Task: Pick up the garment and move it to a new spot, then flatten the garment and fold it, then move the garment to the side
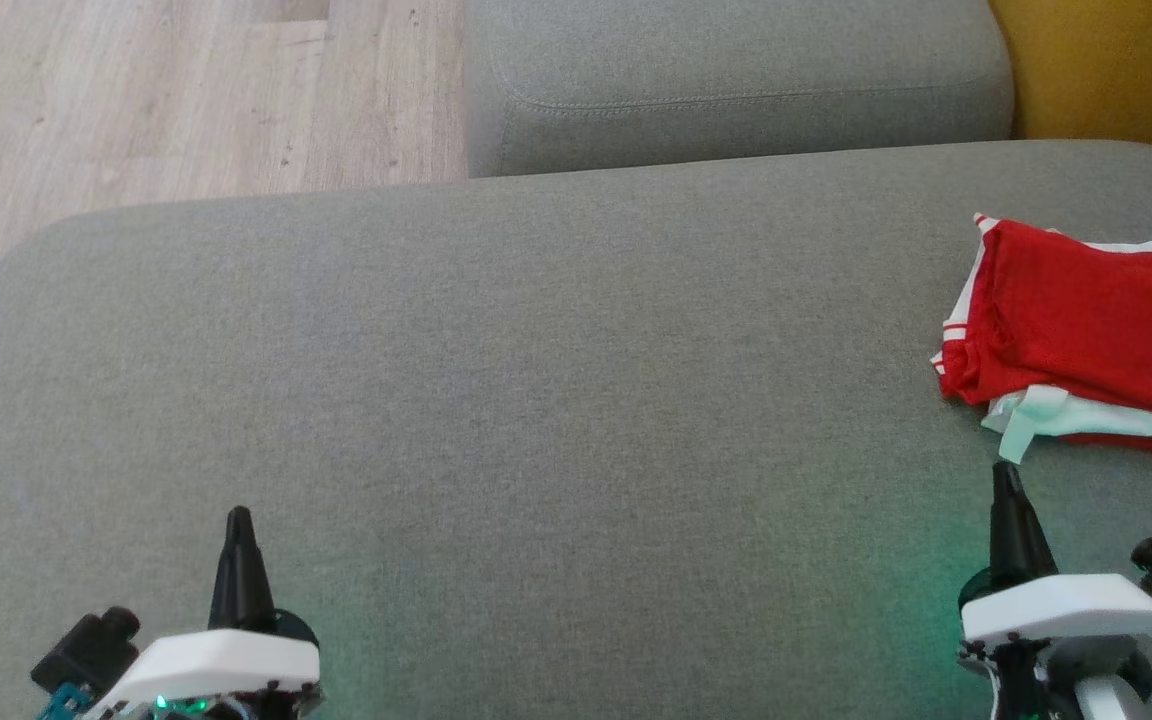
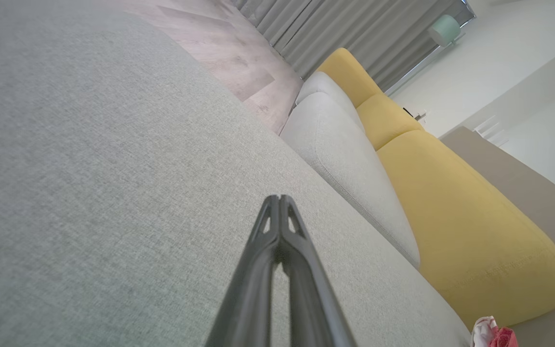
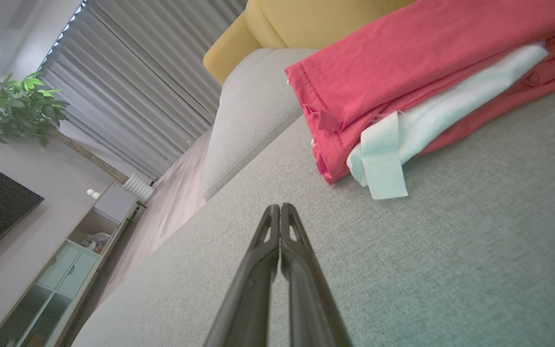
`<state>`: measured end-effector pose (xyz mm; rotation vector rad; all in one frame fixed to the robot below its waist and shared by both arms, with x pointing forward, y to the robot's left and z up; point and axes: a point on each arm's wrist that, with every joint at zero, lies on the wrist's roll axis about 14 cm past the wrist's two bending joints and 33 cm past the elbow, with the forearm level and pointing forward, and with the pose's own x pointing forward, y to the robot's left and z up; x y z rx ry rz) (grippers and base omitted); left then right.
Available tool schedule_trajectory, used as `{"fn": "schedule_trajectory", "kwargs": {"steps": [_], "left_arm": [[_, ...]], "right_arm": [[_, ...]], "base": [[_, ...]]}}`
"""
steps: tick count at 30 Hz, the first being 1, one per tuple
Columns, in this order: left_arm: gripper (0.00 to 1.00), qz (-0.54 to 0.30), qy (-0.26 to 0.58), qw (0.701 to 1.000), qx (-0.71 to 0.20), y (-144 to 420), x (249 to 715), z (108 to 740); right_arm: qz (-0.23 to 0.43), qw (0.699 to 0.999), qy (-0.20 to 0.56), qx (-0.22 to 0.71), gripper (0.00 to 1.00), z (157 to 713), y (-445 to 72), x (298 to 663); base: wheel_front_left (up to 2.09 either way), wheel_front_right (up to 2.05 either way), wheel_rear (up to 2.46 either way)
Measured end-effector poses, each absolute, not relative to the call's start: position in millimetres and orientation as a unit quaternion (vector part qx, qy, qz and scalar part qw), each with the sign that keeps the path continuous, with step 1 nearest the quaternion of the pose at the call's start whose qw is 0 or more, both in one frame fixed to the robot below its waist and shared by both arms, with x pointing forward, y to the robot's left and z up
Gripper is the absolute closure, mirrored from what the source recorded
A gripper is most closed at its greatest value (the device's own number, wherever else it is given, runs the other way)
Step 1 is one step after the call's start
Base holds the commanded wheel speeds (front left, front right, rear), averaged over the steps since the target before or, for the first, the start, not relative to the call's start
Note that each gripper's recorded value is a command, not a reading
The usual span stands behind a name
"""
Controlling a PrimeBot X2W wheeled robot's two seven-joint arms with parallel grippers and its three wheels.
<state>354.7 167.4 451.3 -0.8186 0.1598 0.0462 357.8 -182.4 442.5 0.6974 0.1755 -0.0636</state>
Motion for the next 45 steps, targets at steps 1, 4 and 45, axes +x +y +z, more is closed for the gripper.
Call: {"fn": "schedule_trajectory", "kwargs": {"steps": [1, 4, 45], "left_arm": [[1.0, 0.023, 0.077, 0.912, -0.402, 168, 355, 452], [1.0, 0.025, 0.077, 0.906, -0.416, 169, 355, 452], [1.0, 0.038, 0.066, 0.804, -0.589, 181, 366, 462]], "right_arm": [[-0.032, 0.934, 0.087, 0.346, 1.0, 442, -183, 358], [-0.036, 0.927, 0.088, 0.363, 1.0, 442, -184, 358], [-0.061, 0.818, 0.062, 0.569, 1.0, 455, -198, 365]], "base": [[0.0, 0.0, 0.0], [0.0, 0.0, 0.0], [0.0, 0.0, 0.0]]}}
